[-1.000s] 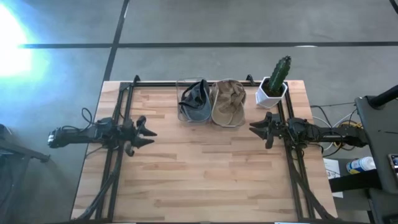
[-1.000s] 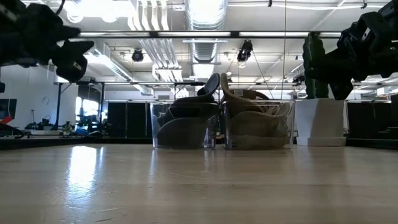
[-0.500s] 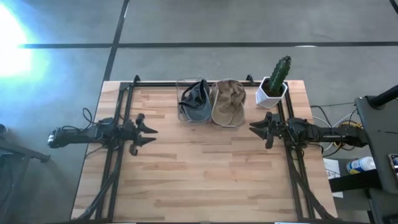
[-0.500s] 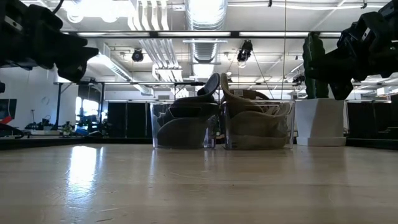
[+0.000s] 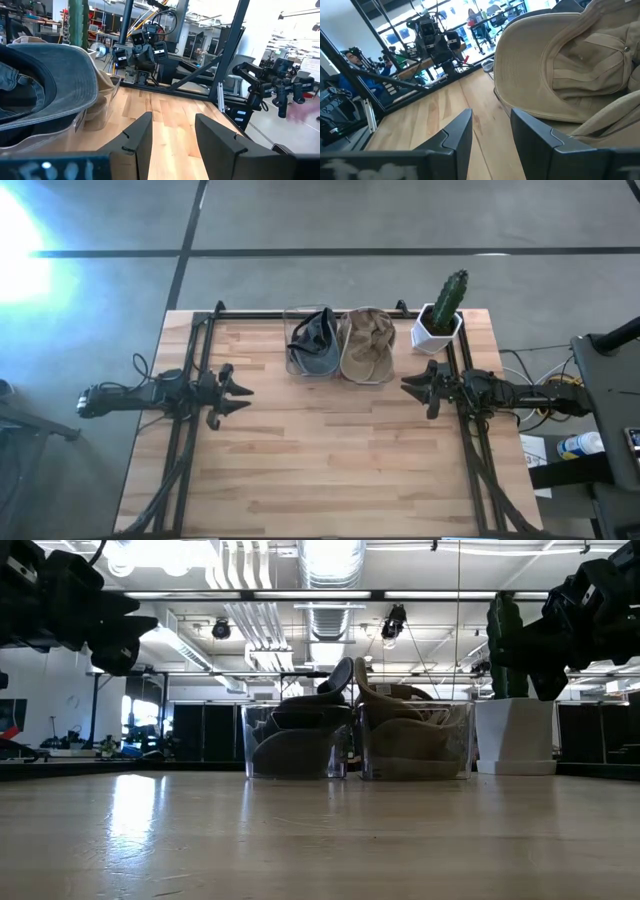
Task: Pick & Place hat
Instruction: Return to Home Position
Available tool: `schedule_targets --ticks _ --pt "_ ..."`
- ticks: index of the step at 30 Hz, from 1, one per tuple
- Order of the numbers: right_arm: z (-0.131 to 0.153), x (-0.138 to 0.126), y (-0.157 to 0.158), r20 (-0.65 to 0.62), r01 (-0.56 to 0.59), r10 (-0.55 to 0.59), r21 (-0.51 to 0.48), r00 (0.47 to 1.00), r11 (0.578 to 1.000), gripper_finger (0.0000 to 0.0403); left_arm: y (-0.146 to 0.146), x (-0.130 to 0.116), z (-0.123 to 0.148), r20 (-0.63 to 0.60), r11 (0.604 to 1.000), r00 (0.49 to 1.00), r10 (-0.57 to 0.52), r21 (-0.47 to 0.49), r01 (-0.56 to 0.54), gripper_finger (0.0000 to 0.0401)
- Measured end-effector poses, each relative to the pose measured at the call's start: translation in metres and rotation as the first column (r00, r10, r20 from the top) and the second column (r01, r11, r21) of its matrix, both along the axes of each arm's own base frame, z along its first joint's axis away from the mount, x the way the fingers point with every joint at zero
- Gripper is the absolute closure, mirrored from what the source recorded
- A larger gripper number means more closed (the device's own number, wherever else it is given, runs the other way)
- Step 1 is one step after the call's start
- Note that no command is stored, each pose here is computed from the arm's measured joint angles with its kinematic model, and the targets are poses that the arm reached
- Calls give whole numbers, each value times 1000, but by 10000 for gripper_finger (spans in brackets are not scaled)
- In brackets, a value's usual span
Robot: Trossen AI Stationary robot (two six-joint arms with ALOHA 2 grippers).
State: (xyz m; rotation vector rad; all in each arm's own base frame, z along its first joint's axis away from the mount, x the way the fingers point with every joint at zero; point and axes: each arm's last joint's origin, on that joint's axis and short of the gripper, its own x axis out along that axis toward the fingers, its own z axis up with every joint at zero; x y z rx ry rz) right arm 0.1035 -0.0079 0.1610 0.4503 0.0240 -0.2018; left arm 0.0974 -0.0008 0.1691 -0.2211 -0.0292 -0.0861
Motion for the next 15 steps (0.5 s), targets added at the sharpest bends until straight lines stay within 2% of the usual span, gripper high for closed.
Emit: schedule_targets --ticks 15 --pt "0 0 0 -3 -5 5 -17 1000 1000 271 0 0 0 5 1000 1000 1 -1 -1 259"
